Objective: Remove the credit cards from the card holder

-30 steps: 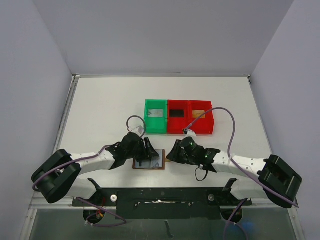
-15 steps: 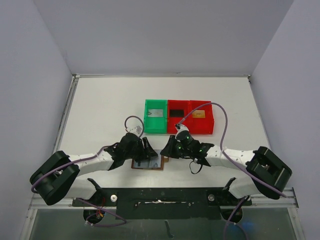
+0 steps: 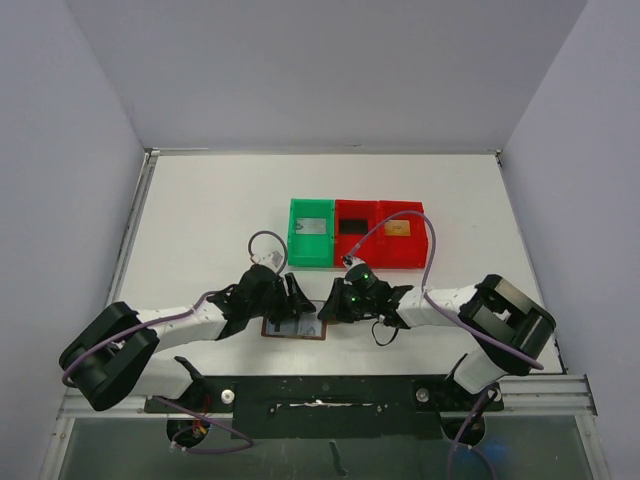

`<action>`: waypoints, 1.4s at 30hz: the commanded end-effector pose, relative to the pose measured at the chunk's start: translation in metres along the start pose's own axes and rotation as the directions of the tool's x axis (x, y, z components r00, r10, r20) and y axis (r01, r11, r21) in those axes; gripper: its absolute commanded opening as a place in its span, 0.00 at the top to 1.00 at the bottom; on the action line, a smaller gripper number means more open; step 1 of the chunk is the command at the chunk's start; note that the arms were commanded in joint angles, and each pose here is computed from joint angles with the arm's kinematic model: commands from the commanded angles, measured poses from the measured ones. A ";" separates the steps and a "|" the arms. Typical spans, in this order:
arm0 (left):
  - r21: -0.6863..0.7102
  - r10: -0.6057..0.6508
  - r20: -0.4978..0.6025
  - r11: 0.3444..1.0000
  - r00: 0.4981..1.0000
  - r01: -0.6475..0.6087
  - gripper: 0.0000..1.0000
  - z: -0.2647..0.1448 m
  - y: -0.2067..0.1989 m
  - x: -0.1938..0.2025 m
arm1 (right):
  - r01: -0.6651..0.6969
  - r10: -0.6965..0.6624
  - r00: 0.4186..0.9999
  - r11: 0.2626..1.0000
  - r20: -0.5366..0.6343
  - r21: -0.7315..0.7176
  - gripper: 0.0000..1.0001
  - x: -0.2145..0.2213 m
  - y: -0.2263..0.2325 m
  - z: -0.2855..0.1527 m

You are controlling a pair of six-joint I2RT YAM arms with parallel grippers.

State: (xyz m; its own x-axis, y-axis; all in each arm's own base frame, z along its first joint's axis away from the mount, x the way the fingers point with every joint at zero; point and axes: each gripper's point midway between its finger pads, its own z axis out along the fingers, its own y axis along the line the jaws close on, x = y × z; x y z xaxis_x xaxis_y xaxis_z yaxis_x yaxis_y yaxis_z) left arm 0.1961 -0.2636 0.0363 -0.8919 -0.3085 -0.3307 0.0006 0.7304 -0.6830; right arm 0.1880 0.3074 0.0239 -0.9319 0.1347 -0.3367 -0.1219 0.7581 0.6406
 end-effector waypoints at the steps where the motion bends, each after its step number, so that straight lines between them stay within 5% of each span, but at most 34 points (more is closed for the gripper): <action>1: 0.013 0.031 0.025 0.999 0.999 -0.031 0.43 -0.005 -0.007 -0.009 | -0.025 0.024 1.000 0.999 0.006 0.023 0.88 0.001 -0.013 0.005; 8: -0.024 0.036 0.010 0.999 0.999 -0.035 0.41 -0.007 0.006 -0.006 | -0.096 0.099 0.995 0.991 -0.020 0.096 0.90 0.018 -0.053 0.007; 21: -0.046 0.054 -0.030 0.997 0.998 -0.056 0.41 -0.012 0.015 -0.008 | -0.103 0.105 0.994 0.991 -0.020 0.088 0.90 0.021 -0.055 0.008; 28: -0.118 0.054 -0.130 0.991 0.990 -0.069 0.54 -0.001 0.035 0.009 | -0.104 0.105 0.994 0.992 -0.014 0.073 0.90 0.018 -0.050 0.007; 34: -0.187 0.046 -0.167 0.979 0.985 -0.077 0.55 -0.001 0.054 0.018 | -0.117 0.118 0.993 0.991 -0.011 0.068 0.90 0.019 -0.051 0.008; 42: -0.068 0.009 -0.141 0.997 0.990 -0.019 0.63 0.002 0.036 0.020 | -0.134 0.136 0.990 0.988 -0.021 0.071 0.90 0.026 -0.057 0.010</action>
State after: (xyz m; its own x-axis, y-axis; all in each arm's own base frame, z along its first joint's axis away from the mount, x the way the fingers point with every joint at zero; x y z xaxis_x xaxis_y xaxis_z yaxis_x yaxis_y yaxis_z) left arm 0.1984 -0.2574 0.0258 -0.9281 -0.2243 -0.2972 0.0265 0.7563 -0.6537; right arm 0.1894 0.3061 0.0161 -0.9339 0.2326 -0.2714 -0.0496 0.6678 0.7427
